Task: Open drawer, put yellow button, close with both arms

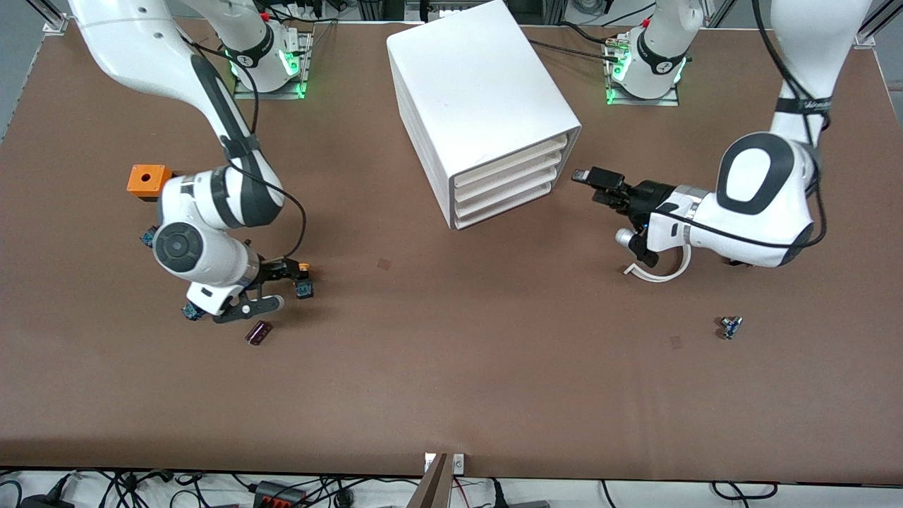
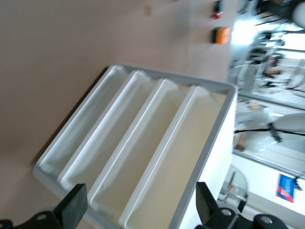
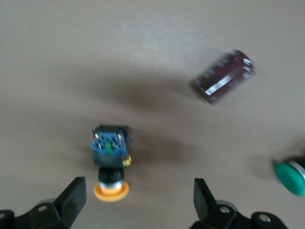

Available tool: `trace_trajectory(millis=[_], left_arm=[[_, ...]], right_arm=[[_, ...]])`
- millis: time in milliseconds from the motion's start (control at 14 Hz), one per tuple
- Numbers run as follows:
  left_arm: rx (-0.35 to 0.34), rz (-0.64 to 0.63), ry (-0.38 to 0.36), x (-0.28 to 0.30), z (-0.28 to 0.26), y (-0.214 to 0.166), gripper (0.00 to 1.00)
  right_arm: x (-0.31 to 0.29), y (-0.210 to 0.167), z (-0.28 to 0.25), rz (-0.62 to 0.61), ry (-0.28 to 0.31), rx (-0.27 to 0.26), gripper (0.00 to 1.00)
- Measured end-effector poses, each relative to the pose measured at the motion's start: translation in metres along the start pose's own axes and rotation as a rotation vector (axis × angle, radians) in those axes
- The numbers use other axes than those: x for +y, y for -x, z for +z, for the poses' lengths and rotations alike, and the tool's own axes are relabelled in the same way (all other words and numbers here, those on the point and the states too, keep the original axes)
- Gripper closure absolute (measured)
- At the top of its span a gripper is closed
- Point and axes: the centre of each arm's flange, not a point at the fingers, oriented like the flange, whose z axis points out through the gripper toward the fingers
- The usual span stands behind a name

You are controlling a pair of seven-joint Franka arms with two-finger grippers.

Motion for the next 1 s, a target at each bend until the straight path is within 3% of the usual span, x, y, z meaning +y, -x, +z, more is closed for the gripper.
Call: trace_trajectory(millis=[143,214,500,714,1000], left_arm=[[0.029,0.051,0.092,-0.023,0.02,0.005,0.04],[0.031,0.07,0.118,-0.033,0.027,0.01,0.11],[0.032,0.128,0.218,-0.064,0.054,0.02,0.21],[0.062,0.119,0.34,-0.08,0.089,0.029,0.22],[0.031,0.099,0.395,-0.08,0.114,0.039,0.26]], right_arm=[[-0.012,-0.008,0.016,-0.013,0.002,-0.002,0.0],[-0.015,-0.011,0.021,-0.017,0.003,-0.004,0.0],[-0.028,-0.015,0.035,-0.034,0.005,-0.016,0.0],[-0.031,-0.015,0.039,-0.035,0.005,-0.022,0.0],[-0.034,-0.013,0.046,-0.039,0.005,-0.035,0.0]])
